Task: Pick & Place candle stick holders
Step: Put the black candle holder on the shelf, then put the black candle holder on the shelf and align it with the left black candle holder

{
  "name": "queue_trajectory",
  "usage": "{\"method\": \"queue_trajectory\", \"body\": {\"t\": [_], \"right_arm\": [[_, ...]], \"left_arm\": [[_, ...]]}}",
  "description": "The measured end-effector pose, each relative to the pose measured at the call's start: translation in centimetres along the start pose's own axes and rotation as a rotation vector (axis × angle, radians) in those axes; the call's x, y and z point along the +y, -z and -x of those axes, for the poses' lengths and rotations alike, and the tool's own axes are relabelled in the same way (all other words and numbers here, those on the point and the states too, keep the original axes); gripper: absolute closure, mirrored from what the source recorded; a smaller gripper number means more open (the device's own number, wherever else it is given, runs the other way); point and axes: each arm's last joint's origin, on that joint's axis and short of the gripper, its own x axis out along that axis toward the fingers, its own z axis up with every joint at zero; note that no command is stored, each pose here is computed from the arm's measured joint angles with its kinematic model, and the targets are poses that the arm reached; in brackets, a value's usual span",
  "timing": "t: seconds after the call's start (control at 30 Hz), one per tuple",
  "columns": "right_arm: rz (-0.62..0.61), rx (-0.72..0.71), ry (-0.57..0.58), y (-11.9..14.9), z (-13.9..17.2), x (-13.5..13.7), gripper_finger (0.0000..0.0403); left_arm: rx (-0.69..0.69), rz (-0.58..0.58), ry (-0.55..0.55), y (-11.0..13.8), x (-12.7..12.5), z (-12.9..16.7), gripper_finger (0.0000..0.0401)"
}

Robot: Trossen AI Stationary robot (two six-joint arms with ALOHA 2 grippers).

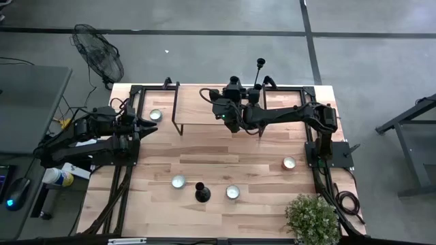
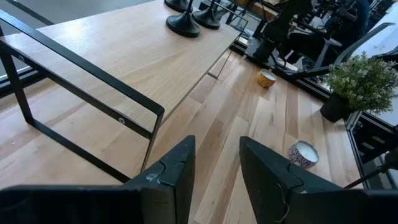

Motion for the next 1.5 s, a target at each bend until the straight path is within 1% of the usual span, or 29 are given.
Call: {"method": "queue_trajectory", "body": {"t": [0.3, 0.43, 0.53, 0.67, 0.83, 0.93, 1.2, 1.5], "right_arm": [[0.057, -0.002, -0.023, 0.0, 1.0, 0.1, 0.0264], [0.059, -0.002, -0.036, -0.1, 1.5, 0.1, 0.0238], [0.072, -0.002, -0.065, -0.3, 2.1, 0.2, 0.0222], [0.126, -0.01, -0.104, -0.8, 3.2, 0.4, 0.0208], [0.214, -0.023, -0.136, -1.2, 4.7, 0.4, 0.0206], [0.245, -0.027, -0.107, -1.4, 5.6, 0.3, 0.0205], [0.345, -0.038, -0.124, -2.2, 6.8, 0.2, 0.0205], [0.551, -0.078, -0.193, -3.4, 9.3, -0.3, 0.0207]], "left_arm": [[0.0, 0.0, 0.0, 0.0, 0.0, 0.0, 0.0279], [0.0, 0.0, 0.0, 0.0, 0.0, 0.0, 0.0279], [0.0, 0.0, 0.0, 0.0, 0.0, 0.0, 0.0279], [0.0, 0.0, 0.0, 0.0, 0.0, 0.0, 0.0279], [0.0, 0.0, 0.0, 0.0, 0.0, 0.0, 0.0279], [0.0, 0.0, 0.0, 0.0, 0.0, 0.0, 0.0279], [0.0, 0.0, 0.0, 0.0, 0.0, 0.0, 0.0279], [0.0, 0.0, 0.0, 0.0, 0.0, 0.0, 0.0279]]}}
